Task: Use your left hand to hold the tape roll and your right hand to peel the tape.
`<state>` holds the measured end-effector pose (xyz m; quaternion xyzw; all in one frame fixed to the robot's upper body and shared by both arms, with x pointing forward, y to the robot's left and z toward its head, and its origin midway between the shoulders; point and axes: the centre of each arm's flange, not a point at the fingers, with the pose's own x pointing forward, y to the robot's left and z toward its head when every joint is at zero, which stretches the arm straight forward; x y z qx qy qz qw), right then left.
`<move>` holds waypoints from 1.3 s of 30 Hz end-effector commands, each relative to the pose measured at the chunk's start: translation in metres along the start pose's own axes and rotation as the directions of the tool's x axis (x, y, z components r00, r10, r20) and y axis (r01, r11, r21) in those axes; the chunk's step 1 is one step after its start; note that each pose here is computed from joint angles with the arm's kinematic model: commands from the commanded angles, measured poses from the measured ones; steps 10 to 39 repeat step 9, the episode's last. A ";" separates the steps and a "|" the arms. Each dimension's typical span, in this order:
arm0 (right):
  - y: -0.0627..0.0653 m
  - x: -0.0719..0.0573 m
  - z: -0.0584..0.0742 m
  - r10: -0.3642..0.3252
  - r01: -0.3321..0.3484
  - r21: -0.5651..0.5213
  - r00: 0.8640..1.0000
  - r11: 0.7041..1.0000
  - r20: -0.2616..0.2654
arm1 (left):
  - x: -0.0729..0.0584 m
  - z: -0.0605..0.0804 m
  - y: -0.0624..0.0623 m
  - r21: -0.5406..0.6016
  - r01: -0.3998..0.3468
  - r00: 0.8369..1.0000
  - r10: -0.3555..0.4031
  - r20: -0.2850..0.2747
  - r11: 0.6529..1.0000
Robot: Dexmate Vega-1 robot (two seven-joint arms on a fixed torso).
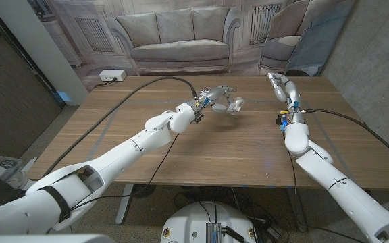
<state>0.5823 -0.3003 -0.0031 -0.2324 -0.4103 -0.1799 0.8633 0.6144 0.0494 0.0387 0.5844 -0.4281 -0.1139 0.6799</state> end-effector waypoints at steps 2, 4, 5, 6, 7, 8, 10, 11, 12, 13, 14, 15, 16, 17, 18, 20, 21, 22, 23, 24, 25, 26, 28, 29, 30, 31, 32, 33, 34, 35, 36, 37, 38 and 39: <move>0.015 -0.018 0.025 -0.027 0.027 -0.032 1.000 0.999 0.013 | -0.011 -0.020 0.004 0.014 -0.030 0.999 0.029 0.036 0.999; 0.018 -0.024 0.031 -0.038 0.039 -0.039 0.999 0.998 0.022 | -0.012 -0.026 0.000 -0.047 -0.015 1.000 0.016 0.015 0.999; 0.019 -0.026 0.033 -0.048 0.049 -0.039 0.999 0.998 0.023 | -0.012 -0.028 -0.002 -0.044 -0.007 1.000 0.007 0.015 0.999; 0.020 -0.028 0.036 -0.049 0.050 -0.040 0.998 0.998 0.031 | -0.012 -0.028 -0.003 -0.017 0.000 1.000 0.000 0.023 1.000; 0.020 -0.030 0.038 -0.056 0.057 -0.041 0.998 0.998 0.033 | -0.011 -0.029 -0.003 -0.001 0.022 0.999 -0.022 0.035 1.000; 0.020 -0.031 0.040 -0.065 0.067 -0.044 0.997 0.997 0.035 | -0.011 -0.030 -0.003 -0.003 0.018 0.999 -0.018 0.035 1.000; 0.020 -0.033 0.041 -0.070 0.071 -0.043 0.997 0.997 0.042 | -0.013 -0.033 -0.002 -0.010 0.008 1.000 -0.008 0.026 1.000; 0.020 -0.033 0.041 -0.070 0.071 -0.043 0.997 0.997 0.042 | -0.013 -0.033 -0.002 -0.010 0.008 1.000 -0.008 0.026 1.000; 0.020 -0.033 0.041 -0.070 0.071 -0.043 0.997 0.997 0.042 | -0.013 -0.033 -0.002 -0.010 0.008 1.000 -0.008 0.026 1.000; 0.020 -0.033 0.041 -0.070 0.071 -0.043 0.997 0.997 0.042 | -0.013 -0.033 -0.002 -0.010 0.008 1.000 -0.008 0.026 1.000; 0.020 -0.033 0.041 -0.070 0.071 -0.043 0.997 0.997 0.042 | -0.013 -0.033 -0.002 -0.010 0.008 1.000 -0.008 0.026 1.000; 0.020 -0.033 0.041 -0.070 0.071 -0.043 0.997 0.997 0.042 | -0.013 -0.033 -0.002 -0.010 0.008 1.000 -0.008 0.026 1.000; 0.020 -0.033 0.041 -0.070 0.071 -0.043 0.997 0.997 0.042 | -0.013 -0.033 -0.002 -0.010 0.008 1.000 -0.008 0.026 1.000; 0.020 -0.033 0.041 -0.070 0.071 -0.043 0.997 0.997 0.042 | -0.013 -0.033 -0.002 -0.010 0.008 1.000 -0.008 0.026 1.000; 0.020 -0.033 0.041 -0.070 0.071 -0.043 0.997 0.997 0.042 | -0.013 -0.033 -0.002 -0.010 0.008 1.000 -0.008 0.026 1.000; 0.020 -0.033 0.041 -0.070 0.071 -0.043 0.997 0.997 0.042 | -0.013 -0.033 -0.002 -0.010 0.008 1.000 -0.008 0.026 1.000; 0.020 -0.033 0.041 -0.070 0.071 -0.043 0.997 0.997 0.042 | -0.013 -0.033 -0.002 -0.010 0.008 1.000 -0.008 0.026 1.000; 0.020 -0.033 0.041 -0.070 0.071 -0.043 0.997 0.997 0.042 | -0.013 -0.033 -0.002 -0.010 0.008 1.000 -0.008 0.026 1.000; 0.020 -0.033 0.041 -0.070 0.071 -0.043 0.997 0.997 0.042 | -0.013 -0.033 -0.002 -0.010 0.008 1.000 -0.008 0.026 1.000; 0.020 -0.033 0.041 -0.070 0.071 -0.043 0.997 0.997 0.042 | -0.013 -0.033 -0.002 -0.010 0.008 1.000 -0.008 0.026 1.000; 0.020 -0.033 0.041 -0.070 0.071 -0.043 0.997 0.997 0.042 | -0.013 -0.033 -0.002 -0.010 0.008 1.000 -0.008 0.026 1.000; 0.020 -0.033 0.041 -0.070 0.071 -0.043 0.997 0.997 0.042 | -0.013 -0.033 -0.002 -0.010 0.008 1.000 -0.008 0.026 1.000; 0.020 -0.033 0.041 -0.070 0.071 -0.043 0.997 0.997 0.042 | -0.013 -0.033 -0.002 -0.010 0.008 1.000 -0.008 0.026 1.000; 0.020 -0.033 0.041 -0.070 0.071 -0.043 0.997 0.997 0.042 | -0.013 -0.033 -0.002 -0.010 0.008 1.000 -0.008 0.026 1.000; 0.020 -0.033 0.041 -0.070 0.071 -0.043 0.997 0.997 0.042 | -0.013 -0.033 -0.002 -0.010 0.008 1.000 -0.008 0.026 1.000; 0.020 -0.033 0.041 -0.070 0.071 -0.043 0.997 0.997 0.042 | -0.013 -0.033 -0.002 -0.010 0.008 1.000 -0.008 0.026 1.000; 0.020 -0.033 0.041 -0.070 0.071 -0.043 0.997 0.997 0.042 | -0.013 -0.033 -0.002 -0.010 0.008 1.000 -0.008 0.026 1.000; 0.020 -0.033 0.041 -0.070 0.071 -0.043 0.997 0.997 0.042 | -0.013 -0.033 -0.002 -0.010 0.008 1.000 -0.008 0.026 1.000; 0.020 -0.033 0.041 -0.070 0.071 -0.043 0.997 0.997 0.042 | -0.013 -0.033 -0.002 -0.010 0.008 1.000 -0.008 0.026 1.000; 0.020 -0.033 0.041 -0.070 0.071 -0.043 0.997 0.997 0.042 | -0.013 -0.033 -0.002 -0.010 0.008 1.000 -0.008 0.026 1.000; 0.020 -0.033 0.041 -0.070 0.071 -0.043 0.997 0.997 0.042 | -0.013 -0.033 -0.002 -0.010 0.008 1.000 -0.008 0.026 1.000; 0.020 -0.033 0.041 -0.070 0.071 -0.043 0.997 0.997 0.042 | -0.013 -0.033 -0.002 -0.010 0.008 1.000 -0.008 0.026 1.000; 0.020 -0.033 0.041 -0.070 0.071 -0.043 0.997 0.997 0.042 | -0.013 -0.033 -0.002 -0.010 0.008 1.000 -0.008 0.026 1.000; 0.020 -0.033 0.041 -0.070 0.071 -0.043 0.997 0.997 0.042 | -0.013 -0.033 -0.002 -0.010 0.008 1.000 -0.008 0.026 1.000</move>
